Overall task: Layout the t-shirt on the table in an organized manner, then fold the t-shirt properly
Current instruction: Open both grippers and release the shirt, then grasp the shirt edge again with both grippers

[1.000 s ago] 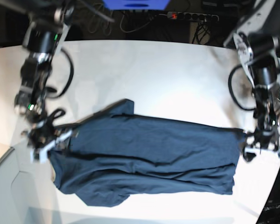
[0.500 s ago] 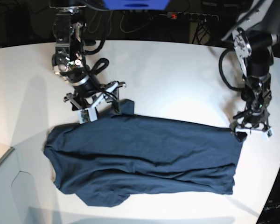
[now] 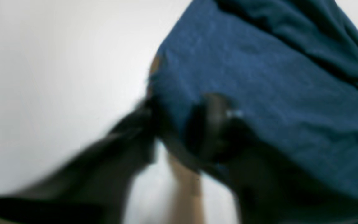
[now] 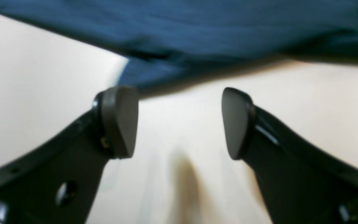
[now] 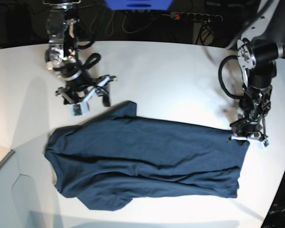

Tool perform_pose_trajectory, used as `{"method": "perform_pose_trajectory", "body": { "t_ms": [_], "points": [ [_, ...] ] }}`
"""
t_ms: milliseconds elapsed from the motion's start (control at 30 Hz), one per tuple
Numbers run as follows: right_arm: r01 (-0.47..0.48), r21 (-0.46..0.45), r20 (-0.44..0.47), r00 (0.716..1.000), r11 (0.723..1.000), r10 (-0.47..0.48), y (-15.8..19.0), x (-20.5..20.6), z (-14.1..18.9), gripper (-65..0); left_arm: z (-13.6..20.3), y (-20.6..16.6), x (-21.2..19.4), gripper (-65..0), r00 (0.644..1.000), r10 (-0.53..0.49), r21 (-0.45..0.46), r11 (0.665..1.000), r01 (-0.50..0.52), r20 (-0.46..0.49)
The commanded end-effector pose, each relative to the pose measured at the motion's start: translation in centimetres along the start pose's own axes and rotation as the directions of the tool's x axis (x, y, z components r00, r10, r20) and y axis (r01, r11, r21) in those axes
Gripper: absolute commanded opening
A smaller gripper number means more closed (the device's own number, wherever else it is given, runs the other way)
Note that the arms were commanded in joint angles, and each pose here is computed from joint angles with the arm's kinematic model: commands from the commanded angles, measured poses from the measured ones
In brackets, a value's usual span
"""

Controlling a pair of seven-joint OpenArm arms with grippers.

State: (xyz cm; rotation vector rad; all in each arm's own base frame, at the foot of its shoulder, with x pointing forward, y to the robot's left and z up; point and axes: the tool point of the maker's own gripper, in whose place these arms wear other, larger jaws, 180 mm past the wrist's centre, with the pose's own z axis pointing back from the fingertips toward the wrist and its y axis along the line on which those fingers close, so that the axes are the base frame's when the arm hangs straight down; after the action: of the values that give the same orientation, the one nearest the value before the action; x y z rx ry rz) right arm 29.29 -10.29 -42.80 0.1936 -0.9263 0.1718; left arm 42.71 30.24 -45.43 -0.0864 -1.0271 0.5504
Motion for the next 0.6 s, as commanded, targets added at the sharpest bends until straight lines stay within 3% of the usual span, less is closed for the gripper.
{"method": "perform_pose_trajectory", "body": {
  "t_ms": [0,167,300,567],
  "points": [
    [0.005,-0.02,0.064,0.998,1.0,-0.004,-1.3,2.0,-0.1,-25.1,-0.4,-0.7,3.4,-63.3,0.997,0.001,-0.02,1.0,0.0,0.081],
    [0.079,-0.157,0.045,0.996,0.984,-0.073,-8.6,1.3,-0.6,-25.1,0.0,0.4,2.4,-64.9,0.998,-0.008,-0.003,1.0,0.008,0.059],
    [0.119,-0.197,0.021,0.993,0.973,-0.117,-12.7,1.9,-2.5,-24.9,0.7,2.3,3.3,-64.9,0.996,-0.04,0.021,0.999,0.039,0.082],
    [0.171,-0.196,-0.02,0.984,0.966,-0.179,-15.9,3.4,-5.9,-24.9,1.3,3.3,2.3,-64.9,0.996,-0.058,0.03,0.998,0.056,0.074]
  ]
}}
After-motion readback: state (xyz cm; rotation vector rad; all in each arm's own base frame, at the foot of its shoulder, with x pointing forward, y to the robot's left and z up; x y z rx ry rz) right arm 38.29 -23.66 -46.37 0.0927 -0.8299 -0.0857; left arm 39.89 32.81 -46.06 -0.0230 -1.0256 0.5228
